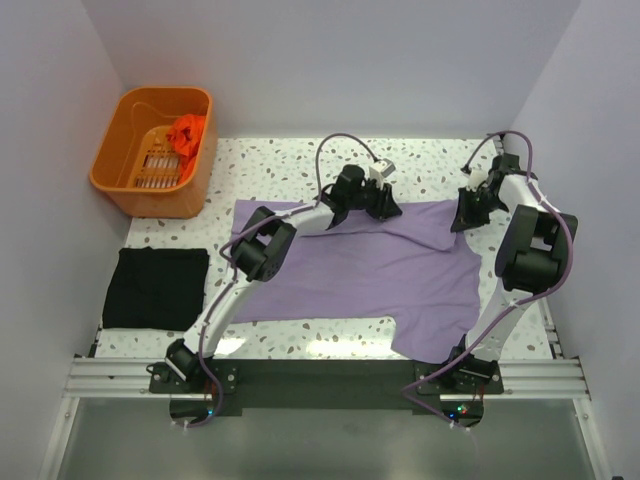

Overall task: Fold and stack the t-shirts
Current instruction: Fold the tshirt

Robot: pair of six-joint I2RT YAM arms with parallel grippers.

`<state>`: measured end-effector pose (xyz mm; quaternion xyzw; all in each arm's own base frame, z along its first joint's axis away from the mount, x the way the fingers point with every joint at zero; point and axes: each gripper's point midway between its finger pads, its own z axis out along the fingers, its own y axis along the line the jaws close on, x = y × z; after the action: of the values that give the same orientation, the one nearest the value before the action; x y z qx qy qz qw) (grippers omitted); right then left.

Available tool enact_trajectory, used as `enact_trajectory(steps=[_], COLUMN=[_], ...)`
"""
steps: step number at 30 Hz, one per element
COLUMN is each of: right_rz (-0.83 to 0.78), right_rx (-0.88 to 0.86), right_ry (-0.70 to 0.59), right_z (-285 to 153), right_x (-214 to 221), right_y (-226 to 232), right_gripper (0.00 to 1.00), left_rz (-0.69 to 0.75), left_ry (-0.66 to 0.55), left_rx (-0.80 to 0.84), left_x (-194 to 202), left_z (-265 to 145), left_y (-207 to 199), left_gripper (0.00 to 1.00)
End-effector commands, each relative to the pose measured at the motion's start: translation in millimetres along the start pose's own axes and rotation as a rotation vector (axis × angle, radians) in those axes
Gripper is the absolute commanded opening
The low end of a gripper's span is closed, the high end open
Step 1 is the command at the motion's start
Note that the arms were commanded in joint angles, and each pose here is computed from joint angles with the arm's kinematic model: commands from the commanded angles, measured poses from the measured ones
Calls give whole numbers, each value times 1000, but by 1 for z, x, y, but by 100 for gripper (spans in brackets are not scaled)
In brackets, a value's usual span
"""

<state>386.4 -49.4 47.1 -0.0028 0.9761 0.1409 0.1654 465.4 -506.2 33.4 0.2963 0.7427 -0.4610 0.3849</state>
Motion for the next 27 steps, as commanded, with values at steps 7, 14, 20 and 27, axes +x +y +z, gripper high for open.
enact_trajectory(steps=[7,14,20,27], right_rz=[-35,-37,-37,-42], right_rx=[-10,-16,-21,-26], right_ry=[-68,-72,-73,-75], right_z=[-14,-14,-14,-16], right_x=[-14,-15,-15,-14], right_y=[4,6,7,8], right_gripper=[0,0,0,0], left_rz=[-25,-31,-38,-36], left_ry=[-69,-68,-26,-5], left_rx=[-44,-46,25,74], left_x=[-27,-24,-12,-3], left_z=[-14,-14,-7,0], left_y=[-1,-2,-18,-28], left_gripper=[40,44,38,32])
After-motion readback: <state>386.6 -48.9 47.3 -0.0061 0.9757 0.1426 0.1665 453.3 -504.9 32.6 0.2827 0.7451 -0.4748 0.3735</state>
